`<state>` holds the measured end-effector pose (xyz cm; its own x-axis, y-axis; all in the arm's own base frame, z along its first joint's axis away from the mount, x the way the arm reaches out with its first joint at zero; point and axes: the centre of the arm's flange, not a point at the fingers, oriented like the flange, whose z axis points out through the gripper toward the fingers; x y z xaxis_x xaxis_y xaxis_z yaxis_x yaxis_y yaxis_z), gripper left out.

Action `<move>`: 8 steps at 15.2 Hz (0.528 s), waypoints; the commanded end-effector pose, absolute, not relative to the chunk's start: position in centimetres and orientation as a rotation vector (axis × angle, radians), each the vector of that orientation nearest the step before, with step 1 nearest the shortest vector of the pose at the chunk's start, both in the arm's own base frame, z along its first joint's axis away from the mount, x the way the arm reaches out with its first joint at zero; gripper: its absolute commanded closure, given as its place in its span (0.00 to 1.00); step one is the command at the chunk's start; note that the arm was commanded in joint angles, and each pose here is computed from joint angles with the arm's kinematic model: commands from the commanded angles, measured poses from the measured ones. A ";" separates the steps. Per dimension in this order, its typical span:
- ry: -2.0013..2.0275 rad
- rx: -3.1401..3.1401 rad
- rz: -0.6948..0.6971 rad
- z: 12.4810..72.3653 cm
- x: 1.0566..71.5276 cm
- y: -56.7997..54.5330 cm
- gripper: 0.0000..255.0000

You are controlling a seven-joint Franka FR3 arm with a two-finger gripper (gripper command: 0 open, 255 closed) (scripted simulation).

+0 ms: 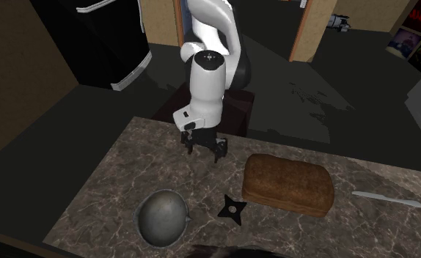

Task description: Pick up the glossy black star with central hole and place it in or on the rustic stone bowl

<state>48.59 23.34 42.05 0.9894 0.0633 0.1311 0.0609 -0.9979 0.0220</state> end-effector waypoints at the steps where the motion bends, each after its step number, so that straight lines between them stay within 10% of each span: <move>1: 0.092 3.117 0.202 40.4 49.8 25.5 0.00; 8: 0.077 3.117 0.182 34.9 53.8 31.8 0.00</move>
<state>53.11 30.69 35.53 0.9917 0.0526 0.1174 0.0505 -0.9985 0.0207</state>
